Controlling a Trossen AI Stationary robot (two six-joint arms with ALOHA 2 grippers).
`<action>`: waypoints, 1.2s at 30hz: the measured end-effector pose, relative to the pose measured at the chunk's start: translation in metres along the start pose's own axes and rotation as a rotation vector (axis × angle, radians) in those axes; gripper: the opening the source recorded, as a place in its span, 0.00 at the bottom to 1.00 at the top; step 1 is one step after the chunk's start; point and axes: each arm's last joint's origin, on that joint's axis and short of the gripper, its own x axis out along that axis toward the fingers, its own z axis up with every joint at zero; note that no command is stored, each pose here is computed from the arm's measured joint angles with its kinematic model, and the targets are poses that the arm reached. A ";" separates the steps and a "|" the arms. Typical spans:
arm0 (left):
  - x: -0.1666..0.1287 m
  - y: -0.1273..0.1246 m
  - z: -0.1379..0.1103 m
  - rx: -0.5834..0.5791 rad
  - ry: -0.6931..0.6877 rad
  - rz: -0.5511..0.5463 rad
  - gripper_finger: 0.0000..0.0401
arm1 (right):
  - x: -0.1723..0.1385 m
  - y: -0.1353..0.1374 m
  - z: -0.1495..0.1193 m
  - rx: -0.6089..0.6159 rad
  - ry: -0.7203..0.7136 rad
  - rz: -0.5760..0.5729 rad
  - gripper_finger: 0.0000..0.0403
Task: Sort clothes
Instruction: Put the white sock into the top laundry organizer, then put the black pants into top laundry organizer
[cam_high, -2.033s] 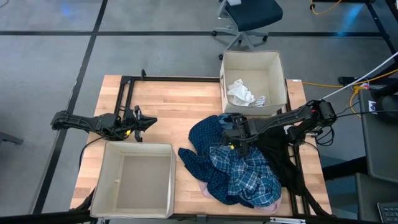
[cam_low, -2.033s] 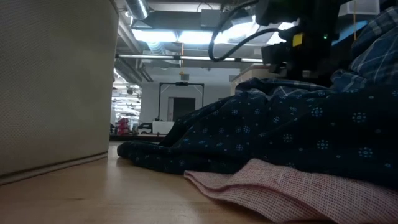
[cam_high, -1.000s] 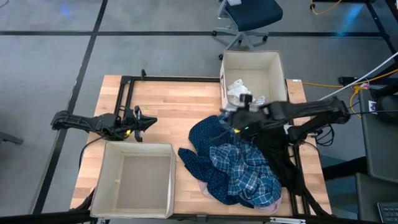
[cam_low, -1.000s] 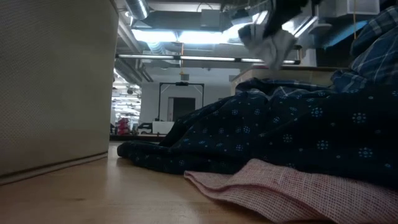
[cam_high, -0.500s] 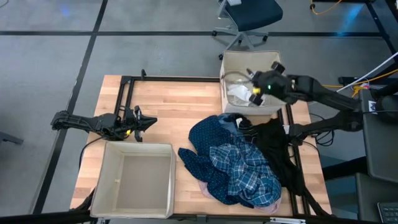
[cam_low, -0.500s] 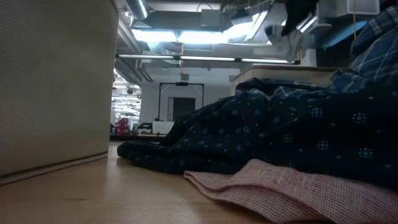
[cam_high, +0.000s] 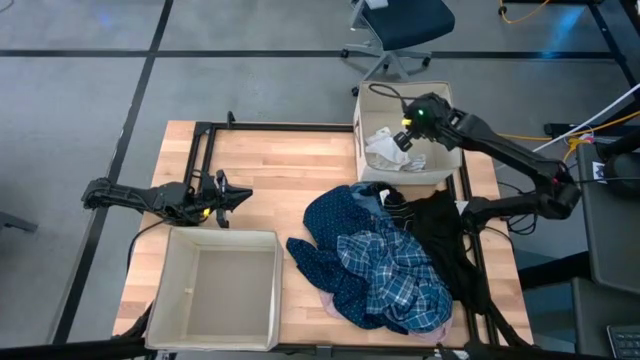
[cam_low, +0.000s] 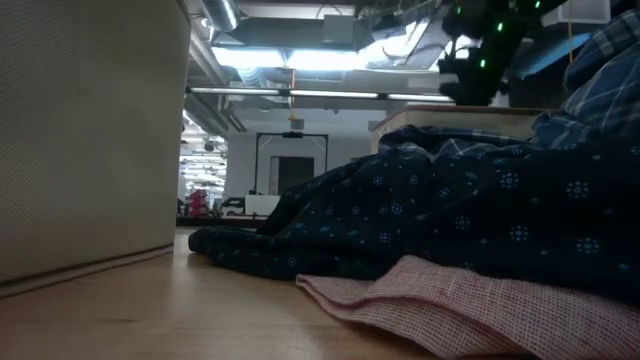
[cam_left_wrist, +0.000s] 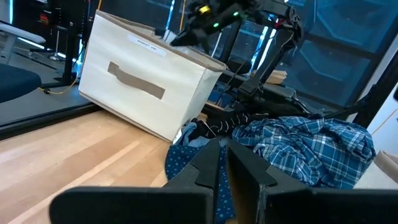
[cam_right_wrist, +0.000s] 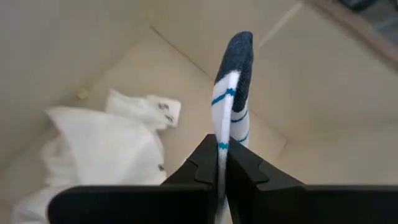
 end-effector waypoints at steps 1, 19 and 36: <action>0.000 0.000 0.000 0.000 -0.001 0.000 0.05 | 0.006 -0.001 -0.002 0.002 0.017 -0.006 0.05; 0.000 0.000 0.000 -0.006 0.000 0.000 0.05 | 0.033 0.007 -0.006 0.052 0.112 0.006 0.42; 0.000 0.001 0.003 0.005 -0.035 0.040 0.05 | -0.090 0.010 0.011 0.001 0.183 0.177 0.52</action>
